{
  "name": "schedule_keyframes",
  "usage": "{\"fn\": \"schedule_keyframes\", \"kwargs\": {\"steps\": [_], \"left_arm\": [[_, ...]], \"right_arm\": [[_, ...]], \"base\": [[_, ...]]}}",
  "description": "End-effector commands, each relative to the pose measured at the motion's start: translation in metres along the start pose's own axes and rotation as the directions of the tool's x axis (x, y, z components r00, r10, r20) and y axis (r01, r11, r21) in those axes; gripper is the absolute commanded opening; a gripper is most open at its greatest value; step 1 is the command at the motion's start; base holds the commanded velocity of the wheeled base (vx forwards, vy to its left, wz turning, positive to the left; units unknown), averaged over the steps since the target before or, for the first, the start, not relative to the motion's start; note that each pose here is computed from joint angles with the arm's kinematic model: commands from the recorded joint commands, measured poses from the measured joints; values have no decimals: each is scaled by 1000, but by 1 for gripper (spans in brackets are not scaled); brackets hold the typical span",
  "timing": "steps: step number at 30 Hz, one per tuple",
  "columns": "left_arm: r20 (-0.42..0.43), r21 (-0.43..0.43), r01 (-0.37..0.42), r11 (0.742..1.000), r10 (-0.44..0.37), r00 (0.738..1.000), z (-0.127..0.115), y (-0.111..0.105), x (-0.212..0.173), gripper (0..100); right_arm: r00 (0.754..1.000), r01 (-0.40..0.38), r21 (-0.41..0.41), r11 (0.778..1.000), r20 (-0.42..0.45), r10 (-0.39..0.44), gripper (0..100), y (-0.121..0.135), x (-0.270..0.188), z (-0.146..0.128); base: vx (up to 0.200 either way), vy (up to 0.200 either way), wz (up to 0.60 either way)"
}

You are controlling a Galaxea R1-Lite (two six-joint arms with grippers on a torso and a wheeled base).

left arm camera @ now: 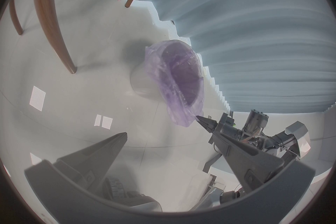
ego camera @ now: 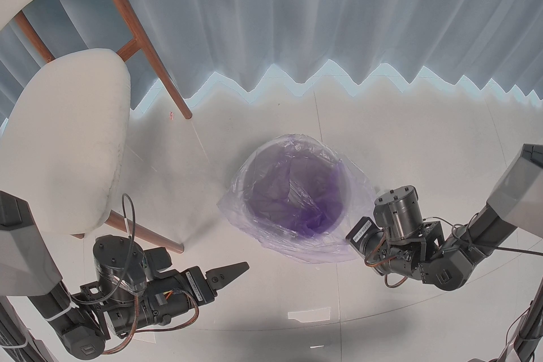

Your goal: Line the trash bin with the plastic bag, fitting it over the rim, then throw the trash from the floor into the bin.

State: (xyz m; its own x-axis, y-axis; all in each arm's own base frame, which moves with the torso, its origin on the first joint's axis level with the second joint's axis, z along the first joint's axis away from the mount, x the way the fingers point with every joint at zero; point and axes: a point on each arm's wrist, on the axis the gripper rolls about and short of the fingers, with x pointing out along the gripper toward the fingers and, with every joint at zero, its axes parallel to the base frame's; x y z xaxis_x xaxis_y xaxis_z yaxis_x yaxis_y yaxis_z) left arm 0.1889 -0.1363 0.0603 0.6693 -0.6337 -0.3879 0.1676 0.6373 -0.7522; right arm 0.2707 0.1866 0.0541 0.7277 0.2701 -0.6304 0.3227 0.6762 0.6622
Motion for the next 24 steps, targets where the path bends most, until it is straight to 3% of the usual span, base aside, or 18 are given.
{"fn": "schedule_keyframes", "kwargs": {"steps": [1,8,16,24], "left_arm": [[-17,2,-7,1000,7,1000,-3,1,3,100],[-29,3,-20,1000,20,999,-6,3,4,100],[-36,0,-28,1000,28,999,-7,5,4,100],[-16,30,-29,999,29,999,0,7,27,100]], "right_arm": [[999,15,-31,999,-36,-16,0,-10,-12,-15],[996,31,-84,996,-76,-37,0,-23,7,-40],[1000,1,-222,975,2,0,0,-44,47,-57],[997,-45,-260,964,54,61,0,-43,48,-56]], "base": [[0,0,0],[0,0,0],[0,0,0],[0,0,0]]}}
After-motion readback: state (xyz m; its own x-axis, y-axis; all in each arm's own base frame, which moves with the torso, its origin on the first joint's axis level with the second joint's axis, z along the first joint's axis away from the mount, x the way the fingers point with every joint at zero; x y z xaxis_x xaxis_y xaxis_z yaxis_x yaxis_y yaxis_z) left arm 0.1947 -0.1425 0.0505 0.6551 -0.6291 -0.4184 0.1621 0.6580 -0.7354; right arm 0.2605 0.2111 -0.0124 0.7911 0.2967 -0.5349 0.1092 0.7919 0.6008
